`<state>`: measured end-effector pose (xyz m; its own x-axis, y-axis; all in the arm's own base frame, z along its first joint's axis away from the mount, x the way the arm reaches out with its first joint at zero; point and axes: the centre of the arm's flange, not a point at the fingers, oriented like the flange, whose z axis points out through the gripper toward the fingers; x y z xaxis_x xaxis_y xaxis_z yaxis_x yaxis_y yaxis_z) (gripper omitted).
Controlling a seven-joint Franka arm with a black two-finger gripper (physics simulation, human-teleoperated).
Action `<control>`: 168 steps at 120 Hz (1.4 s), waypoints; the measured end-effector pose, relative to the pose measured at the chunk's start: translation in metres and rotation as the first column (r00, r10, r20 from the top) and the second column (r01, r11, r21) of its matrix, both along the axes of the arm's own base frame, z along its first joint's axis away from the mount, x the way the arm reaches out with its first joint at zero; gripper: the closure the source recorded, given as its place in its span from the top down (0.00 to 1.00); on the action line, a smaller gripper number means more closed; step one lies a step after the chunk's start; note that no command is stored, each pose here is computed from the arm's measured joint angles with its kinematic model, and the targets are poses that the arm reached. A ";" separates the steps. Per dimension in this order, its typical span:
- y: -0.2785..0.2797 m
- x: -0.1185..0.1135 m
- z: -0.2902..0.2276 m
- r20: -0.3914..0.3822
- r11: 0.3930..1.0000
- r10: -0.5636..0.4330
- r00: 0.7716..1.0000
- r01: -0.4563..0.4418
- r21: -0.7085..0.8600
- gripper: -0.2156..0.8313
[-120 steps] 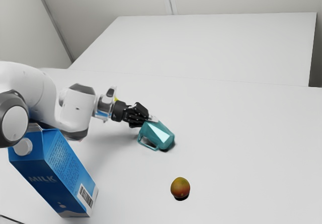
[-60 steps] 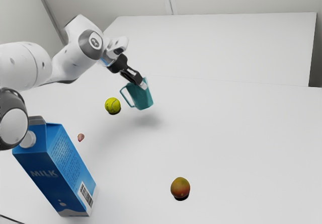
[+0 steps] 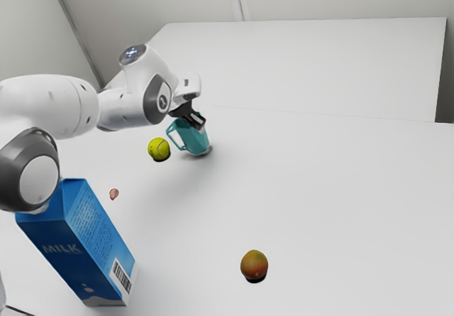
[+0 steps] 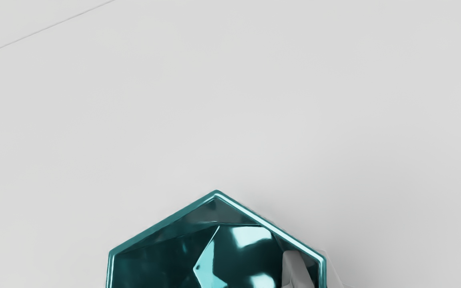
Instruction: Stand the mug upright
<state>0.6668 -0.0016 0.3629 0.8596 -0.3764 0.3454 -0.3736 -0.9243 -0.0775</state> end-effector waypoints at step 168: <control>0.007 -0.044 0.178 0.002 0.966 0.216 0.976 -0.213 -0.145 0.74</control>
<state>0.6231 0.0059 0.5414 0.9083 -0.1296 0.3977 -0.1653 -0.9846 0.0568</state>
